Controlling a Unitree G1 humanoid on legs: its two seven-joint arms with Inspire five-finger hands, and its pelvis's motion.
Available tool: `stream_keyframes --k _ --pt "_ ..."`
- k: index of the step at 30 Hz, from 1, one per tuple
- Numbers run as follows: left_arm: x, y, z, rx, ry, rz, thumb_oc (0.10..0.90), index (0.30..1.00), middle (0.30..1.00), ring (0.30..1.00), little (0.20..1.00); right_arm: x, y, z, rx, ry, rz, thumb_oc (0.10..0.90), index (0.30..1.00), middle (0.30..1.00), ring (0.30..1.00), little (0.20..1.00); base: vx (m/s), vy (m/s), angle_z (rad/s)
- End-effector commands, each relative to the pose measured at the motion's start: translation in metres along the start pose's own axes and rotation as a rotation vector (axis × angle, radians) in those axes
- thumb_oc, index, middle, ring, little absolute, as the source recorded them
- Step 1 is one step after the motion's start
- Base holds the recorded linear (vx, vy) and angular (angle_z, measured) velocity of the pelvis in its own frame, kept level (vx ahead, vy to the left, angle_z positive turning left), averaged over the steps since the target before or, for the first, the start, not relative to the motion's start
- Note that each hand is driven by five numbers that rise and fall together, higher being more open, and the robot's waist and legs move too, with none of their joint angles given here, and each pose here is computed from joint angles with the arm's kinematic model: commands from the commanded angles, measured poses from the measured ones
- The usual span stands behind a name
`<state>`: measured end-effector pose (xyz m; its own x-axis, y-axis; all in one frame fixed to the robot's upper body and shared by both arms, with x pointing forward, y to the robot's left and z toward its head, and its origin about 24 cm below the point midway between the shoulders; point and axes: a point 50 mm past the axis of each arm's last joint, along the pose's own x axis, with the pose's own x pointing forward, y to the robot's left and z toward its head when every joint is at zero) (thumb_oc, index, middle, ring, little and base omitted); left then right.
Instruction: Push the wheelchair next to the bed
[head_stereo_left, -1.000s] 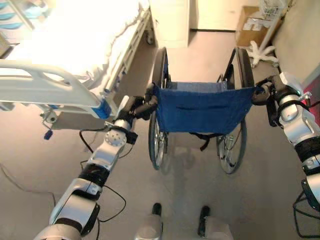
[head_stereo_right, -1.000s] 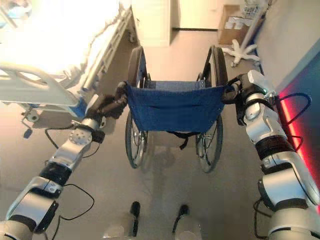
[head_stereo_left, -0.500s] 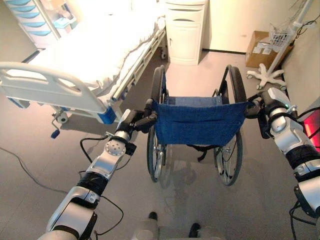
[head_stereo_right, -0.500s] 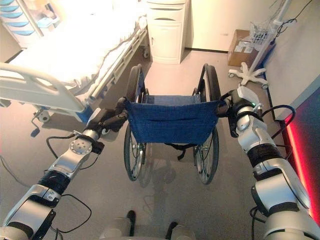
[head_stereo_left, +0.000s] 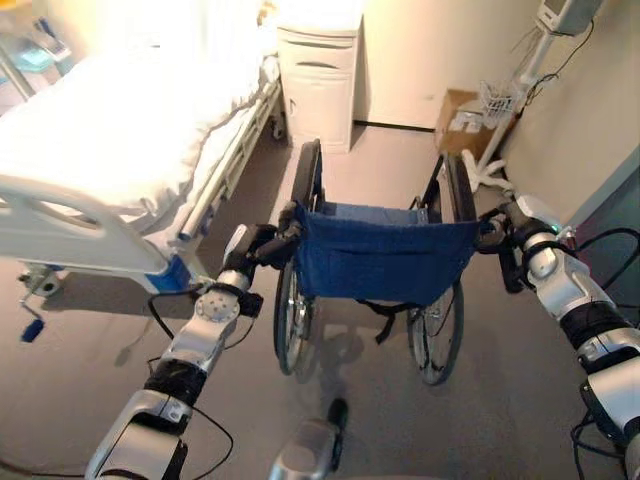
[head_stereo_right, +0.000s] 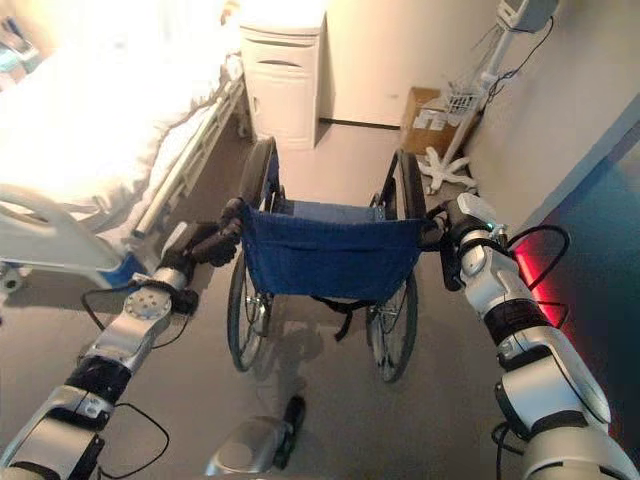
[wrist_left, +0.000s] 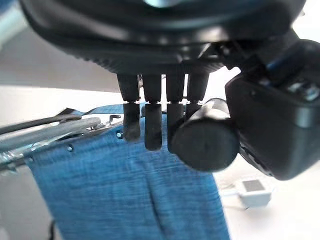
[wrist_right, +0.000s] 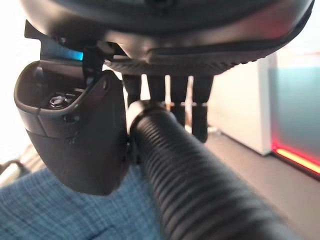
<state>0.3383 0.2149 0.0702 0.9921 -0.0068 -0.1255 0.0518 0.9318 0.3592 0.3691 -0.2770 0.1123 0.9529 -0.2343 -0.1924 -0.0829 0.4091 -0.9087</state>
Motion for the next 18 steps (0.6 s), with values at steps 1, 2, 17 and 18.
stream_keyframes --k 1,2,17,18 --pt "-0.006 -0.033 -0.03 0.073 0.135 -0.076 0.4 0.3 0.3 0.3 0.3 -0.014 0.028 0.091 -0.113 -0.45 0.132 0.4 0.3 0.3 0.3 0.3 0.31 0.15 -0.31" --pt "-0.005 -0.031 -0.03 0.067 0.135 -0.071 0.4 0.3 0.3 0.3 0.3 -0.014 0.029 0.089 -0.113 -0.446 0.127 0.4 0.3 0.3 0.3 0.3 0.24 0.13 -0.26" --pt "0.001 -0.039 -0.016 -0.014 0.048 -0.074 0.4 0.3 0.3 0.3 0.3 -0.011 0.027 0.079 -0.074 -0.376 0.124 0.4 0.3 0.3 0.3 0.3 0.43 -0.103 0.34" --pt "0.002 -0.042 -0.016 -0.013 0.05 -0.079 0.4 0.3 0.3 0.3 0.3 -0.011 0.025 0.081 -0.077 -0.376 0.123 0.4 0.3 0.3 0.3 0.3 0.39 -0.228 1.53"
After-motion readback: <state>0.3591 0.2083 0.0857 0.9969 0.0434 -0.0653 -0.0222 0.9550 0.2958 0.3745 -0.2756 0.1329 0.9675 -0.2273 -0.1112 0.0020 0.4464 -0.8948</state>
